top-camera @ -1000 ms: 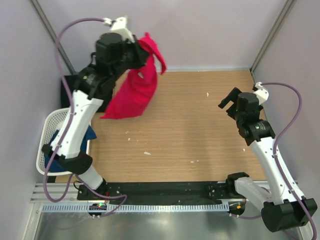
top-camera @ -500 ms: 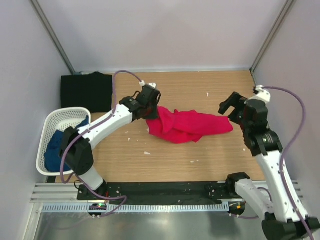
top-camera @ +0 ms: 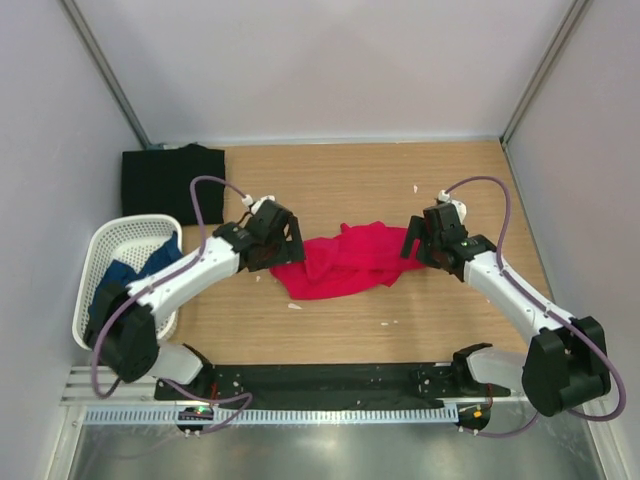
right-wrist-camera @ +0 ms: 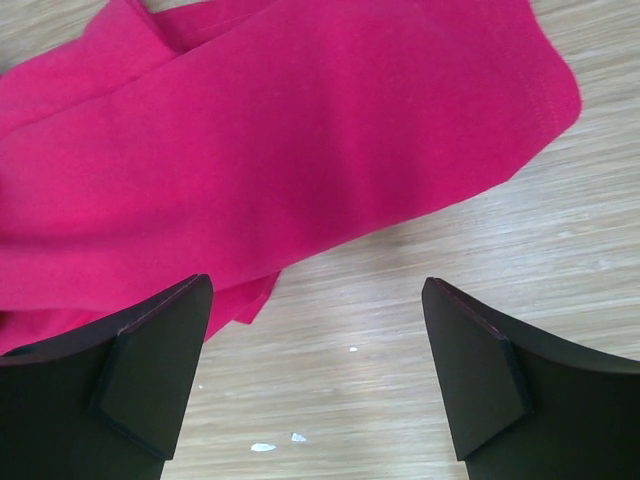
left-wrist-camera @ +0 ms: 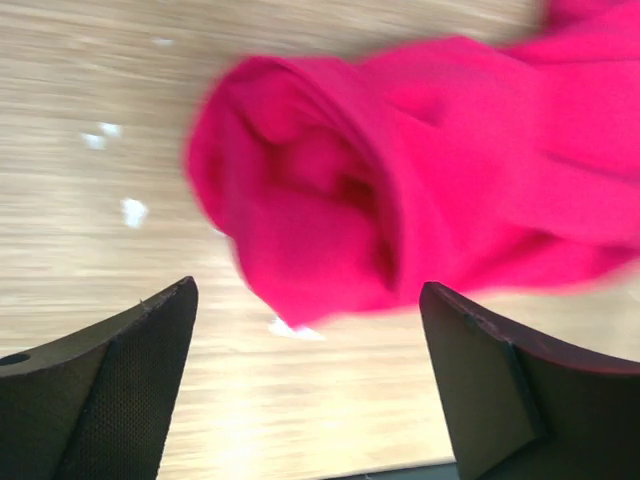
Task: Fold and stack the t-shirts
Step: Move the tshirt to the center of the board, then flatten the tshirt out
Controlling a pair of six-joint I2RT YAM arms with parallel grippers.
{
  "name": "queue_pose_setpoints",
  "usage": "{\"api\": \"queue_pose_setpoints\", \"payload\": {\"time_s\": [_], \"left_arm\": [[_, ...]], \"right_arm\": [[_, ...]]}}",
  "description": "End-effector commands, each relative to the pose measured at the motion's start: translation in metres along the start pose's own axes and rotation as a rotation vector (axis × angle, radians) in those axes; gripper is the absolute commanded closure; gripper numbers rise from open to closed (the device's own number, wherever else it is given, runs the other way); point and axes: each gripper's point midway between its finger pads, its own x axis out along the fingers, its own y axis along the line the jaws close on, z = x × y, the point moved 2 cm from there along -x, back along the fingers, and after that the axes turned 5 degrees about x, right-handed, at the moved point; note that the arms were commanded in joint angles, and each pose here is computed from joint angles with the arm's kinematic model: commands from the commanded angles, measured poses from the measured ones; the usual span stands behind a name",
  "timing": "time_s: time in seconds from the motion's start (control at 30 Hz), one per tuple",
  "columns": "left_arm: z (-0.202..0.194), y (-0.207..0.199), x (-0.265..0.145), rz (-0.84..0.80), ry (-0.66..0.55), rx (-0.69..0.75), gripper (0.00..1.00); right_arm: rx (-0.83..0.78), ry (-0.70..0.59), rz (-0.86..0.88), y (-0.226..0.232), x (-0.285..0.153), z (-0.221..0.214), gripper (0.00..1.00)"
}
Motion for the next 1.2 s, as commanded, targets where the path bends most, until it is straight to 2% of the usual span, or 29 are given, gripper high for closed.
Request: {"api": "queue_pose_setpoints", "payload": {"time_s": [0.0, 0.07, 0.23, 0.43, 0.6, 0.7, 0.77, 0.83, 0.9, 0.93, 0.97, 1.0, 1.13, 1.17], "left_arm": [[-0.007, -0.036, -0.035, -0.203, -0.096, -0.097, 0.09], [-0.012, -0.057, -0.046, -0.299, -0.127, -0.144, 0.11], [-0.024, -0.078, -0.023, -0.306, -0.098, -0.154, 0.21], [-0.044, -0.09, 0.016, -0.316, -0.017, -0.152, 0.42], [-0.053, -0.083, 0.032, -0.265, -0.002, -0.145, 0.43], [-0.05, -0.081, 0.036, -0.257, -0.033, -0.15, 0.47], [-0.048, -0.082, 0.037, -0.263, -0.047, -0.146, 0.57], [-0.045, -0.087, 0.04, -0.279, -0.057, -0.143, 0.6], [-0.041, -0.088, 0.043, -0.274, -0.077, -0.148, 0.72], [-0.04, -0.088, 0.046, -0.269, -0.083, -0.149, 0.79], [-0.036, -0.089, 0.046, -0.27, -0.09, -0.153, 0.96], [-0.032, -0.089, 0.045, -0.273, -0.093, -0.153, 1.0], [-0.003, -0.088, 0.021, -0.279, -0.132, -0.124, 1.0], [0.013, -0.089, 0.001, -0.304, -0.174, -0.128, 1.0]], "right_arm": [[0.068, -0.124, -0.032, 0.008, 0.0, 0.043, 0.09], [0.075, -0.128, -0.033, 0.008, 0.003, 0.05, 0.1], [0.104, -0.144, -0.014, 0.007, 0.002, 0.062, 0.12], [0.109, -0.144, -0.036, -0.009, 0.002, 0.052, 0.18], [0.125, -0.148, -0.033, -0.016, -0.001, 0.045, 0.19], [0.124, -0.152, -0.041, -0.019, -0.002, 0.046, 0.21], [0.124, -0.151, -0.049, -0.02, -0.001, 0.047, 0.21], [0.129, -0.153, -0.072, -0.024, 0.001, 0.048, 0.21], [0.149, -0.173, -0.15, -0.038, 0.007, 0.049, 0.22], [0.167, -0.199, -0.182, -0.045, 0.011, 0.053, 0.22], [0.188, -0.217, -0.217, -0.054, 0.014, 0.057, 0.22], [0.243, -0.213, -0.234, -0.065, 0.022, 0.06, 0.23], [0.301, -0.176, -0.122, -0.055, 0.034, 0.059, 0.35], [0.307, -0.172, -0.111, -0.054, 0.036, 0.058, 0.36]]}}
